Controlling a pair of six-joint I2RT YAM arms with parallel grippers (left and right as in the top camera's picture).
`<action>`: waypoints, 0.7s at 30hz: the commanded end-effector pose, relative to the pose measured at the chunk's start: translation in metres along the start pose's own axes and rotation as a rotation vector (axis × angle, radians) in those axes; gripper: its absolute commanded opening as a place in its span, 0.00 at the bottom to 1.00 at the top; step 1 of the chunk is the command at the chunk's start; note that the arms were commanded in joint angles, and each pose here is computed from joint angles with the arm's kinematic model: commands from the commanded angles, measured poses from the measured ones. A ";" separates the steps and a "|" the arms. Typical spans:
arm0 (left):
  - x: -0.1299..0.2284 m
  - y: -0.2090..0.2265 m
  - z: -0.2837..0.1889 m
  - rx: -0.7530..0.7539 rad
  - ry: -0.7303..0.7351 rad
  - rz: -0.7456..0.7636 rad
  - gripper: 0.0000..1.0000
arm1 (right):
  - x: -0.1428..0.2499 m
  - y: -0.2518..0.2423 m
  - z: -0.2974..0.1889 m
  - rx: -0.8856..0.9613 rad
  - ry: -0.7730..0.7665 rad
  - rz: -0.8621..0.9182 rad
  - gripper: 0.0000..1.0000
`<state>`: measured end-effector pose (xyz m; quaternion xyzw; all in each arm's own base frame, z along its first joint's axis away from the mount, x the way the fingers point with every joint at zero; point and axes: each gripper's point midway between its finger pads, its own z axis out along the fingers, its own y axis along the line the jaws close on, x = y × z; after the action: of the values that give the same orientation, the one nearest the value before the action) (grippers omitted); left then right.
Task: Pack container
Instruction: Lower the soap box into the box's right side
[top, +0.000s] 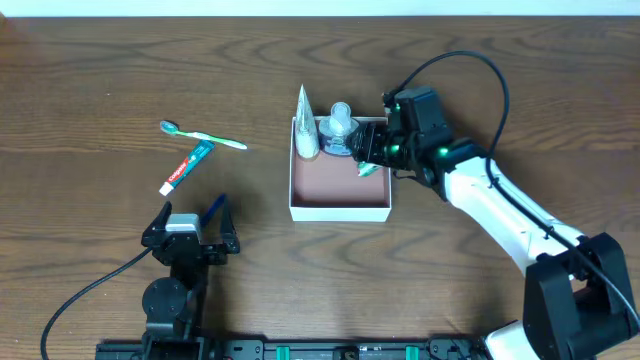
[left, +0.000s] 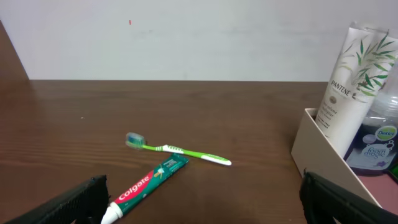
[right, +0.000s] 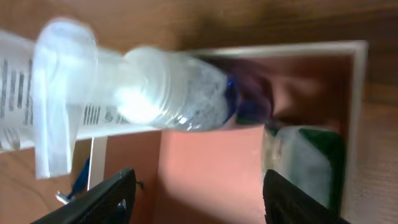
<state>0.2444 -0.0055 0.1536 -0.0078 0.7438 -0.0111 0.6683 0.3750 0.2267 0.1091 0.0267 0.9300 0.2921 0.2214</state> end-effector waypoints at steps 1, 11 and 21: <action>0.018 0.003 0.001 -0.015 0.052 0.016 0.98 | 0.006 0.009 0.003 0.016 0.008 -0.083 0.66; 0.018 0.003 0.001 -0.015 0.053 0.016 0.98 | 0.014 -0.001 0.006 0.191 -0.023 -0.293 0.70; 0.018 0.003 0.001 -0.015 0.053 0.016 0.98 | -0.007 -0.007 -0.002 0.288 -0.087 -0.379 0.71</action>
<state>0.2444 -0.0055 0.1536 -0.0078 0.7438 -0.0111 0.6683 0.3688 0.2208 0.0973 -0.0897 0.9463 0.1384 0.2780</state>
